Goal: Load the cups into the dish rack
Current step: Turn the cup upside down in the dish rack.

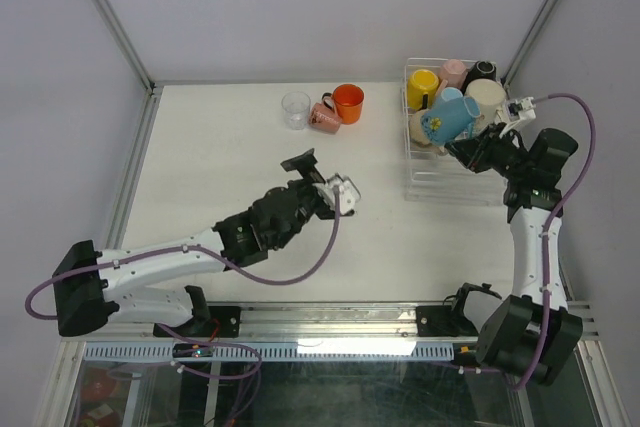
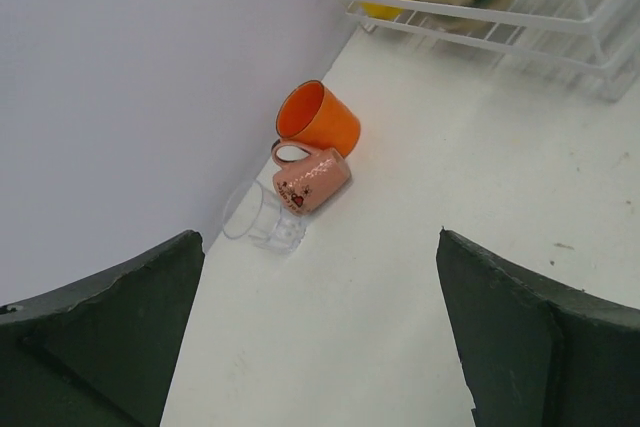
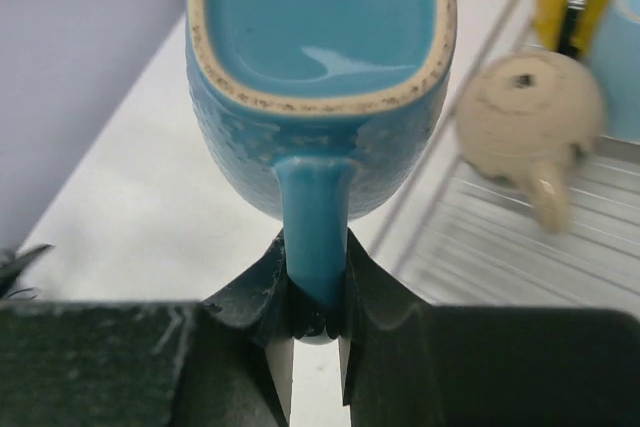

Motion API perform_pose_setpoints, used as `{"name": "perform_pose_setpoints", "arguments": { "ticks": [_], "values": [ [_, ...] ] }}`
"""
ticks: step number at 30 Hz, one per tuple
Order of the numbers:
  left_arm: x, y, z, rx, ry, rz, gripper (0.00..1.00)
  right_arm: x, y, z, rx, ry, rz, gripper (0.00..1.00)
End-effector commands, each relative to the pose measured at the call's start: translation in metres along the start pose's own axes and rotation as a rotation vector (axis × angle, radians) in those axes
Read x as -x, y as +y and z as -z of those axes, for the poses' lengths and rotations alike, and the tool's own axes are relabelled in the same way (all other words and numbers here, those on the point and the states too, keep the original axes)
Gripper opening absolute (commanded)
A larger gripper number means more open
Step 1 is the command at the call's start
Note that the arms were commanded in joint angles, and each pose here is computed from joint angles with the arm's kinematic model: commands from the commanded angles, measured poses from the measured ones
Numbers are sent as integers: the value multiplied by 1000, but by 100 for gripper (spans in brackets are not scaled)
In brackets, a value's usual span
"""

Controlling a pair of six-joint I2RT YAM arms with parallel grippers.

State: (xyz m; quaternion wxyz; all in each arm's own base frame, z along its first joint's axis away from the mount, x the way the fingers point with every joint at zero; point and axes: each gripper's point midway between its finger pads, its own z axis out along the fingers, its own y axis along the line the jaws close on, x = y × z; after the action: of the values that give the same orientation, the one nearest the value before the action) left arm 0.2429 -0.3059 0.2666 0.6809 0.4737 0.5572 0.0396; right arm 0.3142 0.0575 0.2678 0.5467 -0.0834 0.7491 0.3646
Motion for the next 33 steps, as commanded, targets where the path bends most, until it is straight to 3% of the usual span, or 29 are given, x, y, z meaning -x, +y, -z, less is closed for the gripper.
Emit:
{"name": "perform_pose_setpoints", "arguments": {
  "ticks": [1,9,17,33],
  "values": [
    [2,27,-12,-31,9,322,99,30,-40,16,-258,-51,220,0],
    [-45,64,-39,-15,97,559,99,35,-95,29,-508,-41,331,0],
    [-66,57,-47,-8,157,534,99,29,-129,18,-545,32,346,0],
    [-62,60,-43,-6,138,528,99,13,-172,4,-557,184,405,0]
  ]
}}
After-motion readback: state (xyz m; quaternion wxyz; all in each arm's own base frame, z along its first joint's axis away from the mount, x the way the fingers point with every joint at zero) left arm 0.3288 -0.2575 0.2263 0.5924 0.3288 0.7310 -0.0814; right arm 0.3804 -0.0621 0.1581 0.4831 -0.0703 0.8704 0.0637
